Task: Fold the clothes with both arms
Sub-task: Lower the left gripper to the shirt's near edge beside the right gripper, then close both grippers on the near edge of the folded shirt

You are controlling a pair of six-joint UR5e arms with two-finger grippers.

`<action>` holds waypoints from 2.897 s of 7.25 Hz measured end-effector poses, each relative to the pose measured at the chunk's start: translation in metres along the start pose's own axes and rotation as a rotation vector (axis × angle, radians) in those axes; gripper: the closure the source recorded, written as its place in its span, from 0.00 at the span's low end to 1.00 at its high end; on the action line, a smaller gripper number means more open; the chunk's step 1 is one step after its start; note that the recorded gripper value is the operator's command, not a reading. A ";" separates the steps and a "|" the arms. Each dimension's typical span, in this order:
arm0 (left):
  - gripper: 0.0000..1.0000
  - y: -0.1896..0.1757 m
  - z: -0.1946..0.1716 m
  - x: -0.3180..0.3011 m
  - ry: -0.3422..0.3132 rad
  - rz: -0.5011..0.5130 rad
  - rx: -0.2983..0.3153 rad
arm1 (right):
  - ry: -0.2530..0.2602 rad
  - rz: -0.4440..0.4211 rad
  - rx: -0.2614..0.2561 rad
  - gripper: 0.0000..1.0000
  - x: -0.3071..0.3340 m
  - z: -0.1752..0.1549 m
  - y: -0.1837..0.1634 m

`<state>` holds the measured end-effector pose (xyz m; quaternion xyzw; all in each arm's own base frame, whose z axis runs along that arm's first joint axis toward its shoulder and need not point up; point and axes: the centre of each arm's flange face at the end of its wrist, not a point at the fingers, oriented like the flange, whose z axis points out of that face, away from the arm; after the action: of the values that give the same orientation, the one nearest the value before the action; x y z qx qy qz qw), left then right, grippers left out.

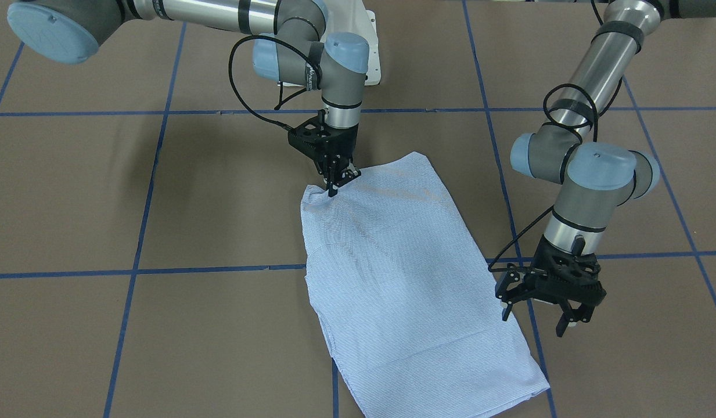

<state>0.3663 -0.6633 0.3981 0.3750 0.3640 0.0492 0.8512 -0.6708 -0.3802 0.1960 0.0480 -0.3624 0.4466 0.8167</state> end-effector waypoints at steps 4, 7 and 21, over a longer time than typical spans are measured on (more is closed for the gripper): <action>0.00 0.038 -0.070 0.034 0.202 -0.184 -0.052 | -0.027 0.004 0.015 1.00 -0.005 -0.005 -0.002; 0.05 0.136 -0.149 0.090 0.318 -0.408 -0.161 | -0.033 0.004 0.020 1.00 -0.005 -0.006 -0.003; 0.35 0.226 -0.135 0.261 0.095 -0.668 -0.303 | -0.041 0.004 0.024 1.00 -0.005 -0.008 -0.004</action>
<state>0.5109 -0.3278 0.3376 0.1024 0.4940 -0.1606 0.8483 -0.6652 -0.3827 0.1881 0.0662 -0.3738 0.4515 0.8075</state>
